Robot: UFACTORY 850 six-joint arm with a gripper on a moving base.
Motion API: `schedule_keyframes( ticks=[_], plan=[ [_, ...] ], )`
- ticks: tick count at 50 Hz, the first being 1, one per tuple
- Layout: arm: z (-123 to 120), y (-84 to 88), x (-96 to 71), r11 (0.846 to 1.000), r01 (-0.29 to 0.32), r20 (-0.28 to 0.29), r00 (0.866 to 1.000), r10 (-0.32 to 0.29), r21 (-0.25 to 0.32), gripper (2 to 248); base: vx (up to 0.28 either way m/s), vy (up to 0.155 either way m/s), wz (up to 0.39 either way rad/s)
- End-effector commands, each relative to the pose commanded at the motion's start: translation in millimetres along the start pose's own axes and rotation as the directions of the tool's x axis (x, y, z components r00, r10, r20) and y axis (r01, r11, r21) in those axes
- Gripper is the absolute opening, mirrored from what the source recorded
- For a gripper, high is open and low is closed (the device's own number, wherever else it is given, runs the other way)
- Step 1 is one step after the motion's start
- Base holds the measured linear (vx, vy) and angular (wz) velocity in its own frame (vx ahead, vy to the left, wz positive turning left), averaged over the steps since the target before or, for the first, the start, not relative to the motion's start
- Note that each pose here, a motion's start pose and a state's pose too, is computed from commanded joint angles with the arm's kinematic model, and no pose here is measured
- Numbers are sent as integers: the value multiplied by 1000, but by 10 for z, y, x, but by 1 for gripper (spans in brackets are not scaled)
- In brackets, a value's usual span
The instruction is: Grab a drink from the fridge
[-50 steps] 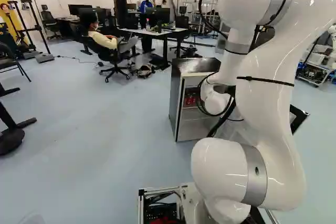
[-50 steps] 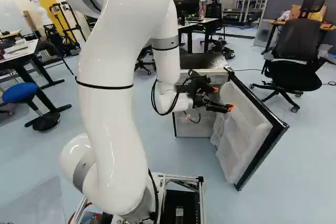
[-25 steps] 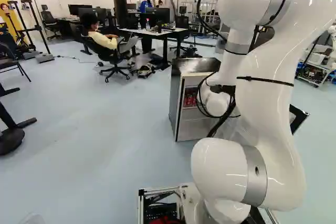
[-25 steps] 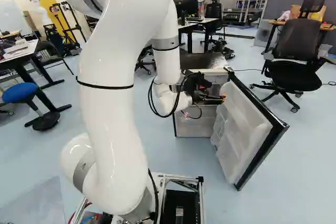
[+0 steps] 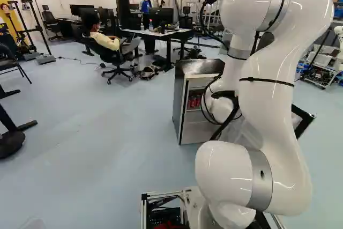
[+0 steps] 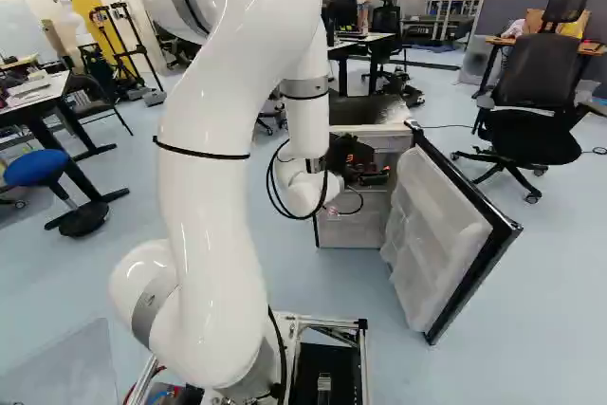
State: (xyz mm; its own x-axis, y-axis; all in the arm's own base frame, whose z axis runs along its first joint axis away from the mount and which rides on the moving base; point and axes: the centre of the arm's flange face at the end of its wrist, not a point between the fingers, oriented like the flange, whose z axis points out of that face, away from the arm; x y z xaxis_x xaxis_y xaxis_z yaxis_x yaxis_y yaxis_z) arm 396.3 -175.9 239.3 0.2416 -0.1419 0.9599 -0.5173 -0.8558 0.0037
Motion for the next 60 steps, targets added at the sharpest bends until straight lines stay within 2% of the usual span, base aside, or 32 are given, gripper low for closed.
schedule_keyframes(
  ticks=[14, 23, 41, 60],
  plan=[
    [102, -85, -182, 992, 33, 63, 997, -41, 122, 247, 0, 0, 0],
    [180, -115, -297, 983, 45, 101, 993, -64, 177, 247, 0, 0, 0],
    [393, -83, -485, 984, 43, 124, 990, -65, 175, 247, 0, 0, 0],
    [637, -107, -689, 975, 50, 134, 988, -80, 218, 247, 0, 0, 0]
  ],
)
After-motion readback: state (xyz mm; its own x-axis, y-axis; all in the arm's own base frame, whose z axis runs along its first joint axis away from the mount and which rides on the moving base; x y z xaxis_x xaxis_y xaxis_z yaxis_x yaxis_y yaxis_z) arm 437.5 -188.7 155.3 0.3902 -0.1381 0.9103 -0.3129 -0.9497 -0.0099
